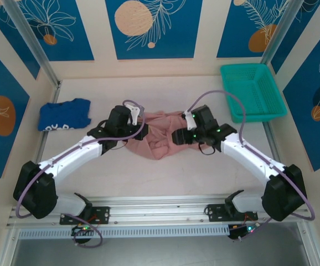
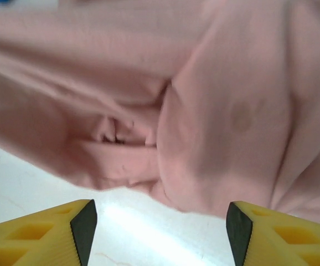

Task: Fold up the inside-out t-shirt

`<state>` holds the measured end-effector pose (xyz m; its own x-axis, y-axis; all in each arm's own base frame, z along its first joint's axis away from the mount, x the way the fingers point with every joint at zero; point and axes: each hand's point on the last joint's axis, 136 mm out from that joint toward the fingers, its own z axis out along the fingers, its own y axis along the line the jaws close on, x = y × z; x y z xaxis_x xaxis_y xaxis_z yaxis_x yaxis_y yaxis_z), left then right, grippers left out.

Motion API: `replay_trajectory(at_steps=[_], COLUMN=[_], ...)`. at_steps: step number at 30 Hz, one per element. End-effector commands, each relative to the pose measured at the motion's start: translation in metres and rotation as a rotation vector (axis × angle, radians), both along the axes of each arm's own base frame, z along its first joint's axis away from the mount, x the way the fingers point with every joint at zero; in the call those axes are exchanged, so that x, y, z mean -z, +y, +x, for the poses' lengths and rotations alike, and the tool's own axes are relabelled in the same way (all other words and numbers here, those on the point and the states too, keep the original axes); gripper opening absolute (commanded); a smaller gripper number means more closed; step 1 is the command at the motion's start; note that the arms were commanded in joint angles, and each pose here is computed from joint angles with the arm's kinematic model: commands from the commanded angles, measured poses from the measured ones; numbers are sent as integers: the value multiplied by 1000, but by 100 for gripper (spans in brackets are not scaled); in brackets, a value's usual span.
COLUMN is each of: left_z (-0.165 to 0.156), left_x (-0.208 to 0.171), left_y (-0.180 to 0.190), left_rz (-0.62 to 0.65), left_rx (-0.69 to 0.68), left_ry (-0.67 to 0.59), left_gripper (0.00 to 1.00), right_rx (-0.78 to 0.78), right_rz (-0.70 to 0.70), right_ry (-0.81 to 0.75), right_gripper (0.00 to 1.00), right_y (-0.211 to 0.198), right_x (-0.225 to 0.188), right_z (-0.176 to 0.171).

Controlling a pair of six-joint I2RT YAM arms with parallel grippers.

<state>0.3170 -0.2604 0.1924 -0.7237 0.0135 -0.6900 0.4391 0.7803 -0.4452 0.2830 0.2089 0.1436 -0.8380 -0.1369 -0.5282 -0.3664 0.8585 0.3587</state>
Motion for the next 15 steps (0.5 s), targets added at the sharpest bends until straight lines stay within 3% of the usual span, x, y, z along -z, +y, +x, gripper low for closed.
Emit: replay_trajectory(at_steps=[1, 3, 5, 9, 11, 15], left_z=[-3, -3, -4, -3, -2, 3], left_x=[-21, -25, -31, -43, -50, -76], left_y=[7, 11, 14, 23, 29, 46], left_rz=[-40, -32, -31, -35, -35, -27], left_rx=[-8, -12, -16, -41, -56, -110], left_ry=[-22, -28, -37, -63, -80, -146], left_gripper=[0, 0, 0, 0, 0, 0], right_rx=[62, 74, 83, 69, 77, 92], right_rz=[1, -11, -34, -36, -41, -45], right_ry=[73, 63, 42, -15, -57, -170], right_gripper=[65, 63, 54, 17, 4, 0], right_y=[4, 7, 7, 10, 5, -15], right_x=[45, 58, 66, 56, 37, -25], right_z=[6, 16, 27, 43, 47, 43])
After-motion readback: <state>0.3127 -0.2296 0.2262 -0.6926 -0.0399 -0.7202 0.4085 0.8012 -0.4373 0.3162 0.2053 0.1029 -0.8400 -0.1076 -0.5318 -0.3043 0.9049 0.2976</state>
